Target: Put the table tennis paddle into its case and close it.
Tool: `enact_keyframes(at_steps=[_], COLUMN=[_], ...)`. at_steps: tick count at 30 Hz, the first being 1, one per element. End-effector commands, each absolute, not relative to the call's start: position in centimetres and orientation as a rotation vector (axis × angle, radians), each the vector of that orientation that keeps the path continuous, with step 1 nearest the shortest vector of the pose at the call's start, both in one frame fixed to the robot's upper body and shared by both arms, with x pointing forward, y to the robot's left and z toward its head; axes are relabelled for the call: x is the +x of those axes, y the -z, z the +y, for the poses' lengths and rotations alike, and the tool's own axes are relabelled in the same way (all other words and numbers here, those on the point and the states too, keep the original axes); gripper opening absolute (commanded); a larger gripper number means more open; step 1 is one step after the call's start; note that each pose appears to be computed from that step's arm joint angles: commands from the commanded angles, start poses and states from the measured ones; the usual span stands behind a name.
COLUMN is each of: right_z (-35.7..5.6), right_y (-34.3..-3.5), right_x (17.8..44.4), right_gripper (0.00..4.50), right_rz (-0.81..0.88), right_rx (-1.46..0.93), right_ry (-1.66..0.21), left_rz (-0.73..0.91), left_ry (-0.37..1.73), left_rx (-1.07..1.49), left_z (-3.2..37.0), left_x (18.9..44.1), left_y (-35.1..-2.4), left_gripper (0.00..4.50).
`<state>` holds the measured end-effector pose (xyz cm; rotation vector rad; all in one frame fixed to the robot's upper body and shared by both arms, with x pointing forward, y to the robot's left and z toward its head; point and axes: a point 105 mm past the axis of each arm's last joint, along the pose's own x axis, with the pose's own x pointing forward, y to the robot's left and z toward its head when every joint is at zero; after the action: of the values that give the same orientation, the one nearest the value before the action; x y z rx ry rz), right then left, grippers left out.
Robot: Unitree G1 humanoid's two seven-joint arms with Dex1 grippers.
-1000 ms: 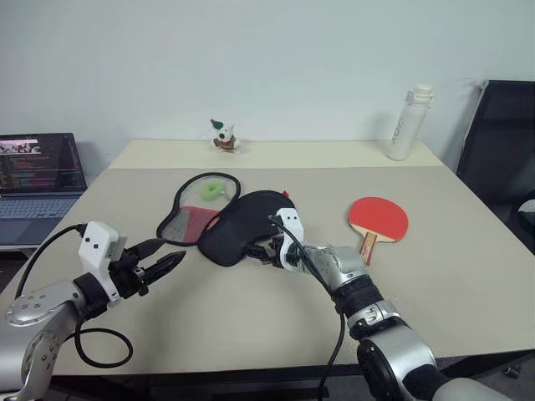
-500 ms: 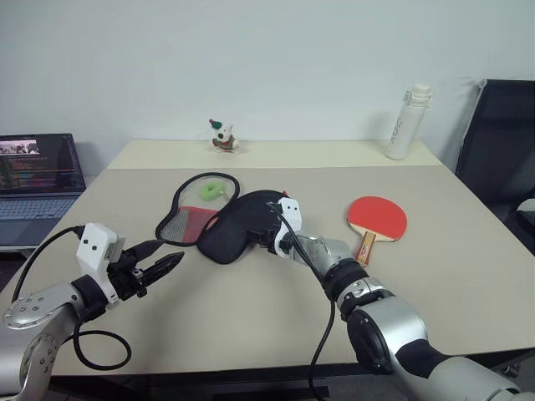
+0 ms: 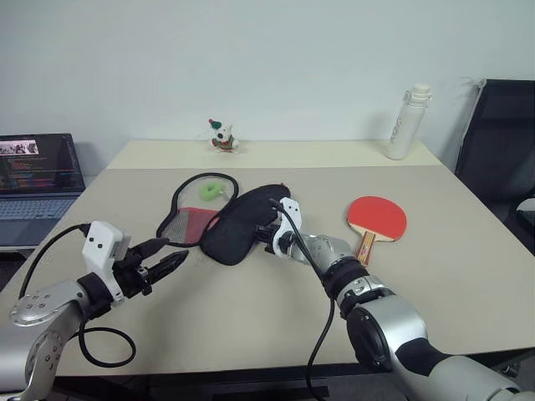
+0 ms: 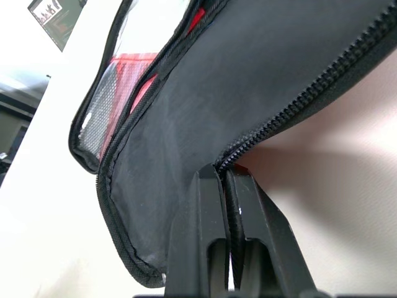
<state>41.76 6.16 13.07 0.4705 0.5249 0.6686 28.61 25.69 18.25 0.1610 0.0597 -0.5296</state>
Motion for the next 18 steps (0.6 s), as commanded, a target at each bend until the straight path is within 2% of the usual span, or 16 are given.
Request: enact_keyframes(at_steps=[1, 9, 18], right_z=[13.7, 9.0, 1.1], right_y=[-15.7, -14.5, -13.0], right_x=[37.2, 36.5, 38.7], right_gripper=[0.02, 0.02, 0.02], right_rz=[0.546, 0.635, 0.671], right_rx=[0.527, 0.416, 0.317], right_ry=[-0.897, -0.964, -0.808], left_rz=[0.010, 0.027, 0.035], left_ry=[0.562, 0.626, 0.695], left_rx=[0.189, 0.185, 0.175], left_z=[24.6, 23.3, 21.6], left_x=[28.4, 27.9, 28.5], left_y=[-19.5, -19.1, -18.5], left_gripper=[2.88, 2.88, 2.88])
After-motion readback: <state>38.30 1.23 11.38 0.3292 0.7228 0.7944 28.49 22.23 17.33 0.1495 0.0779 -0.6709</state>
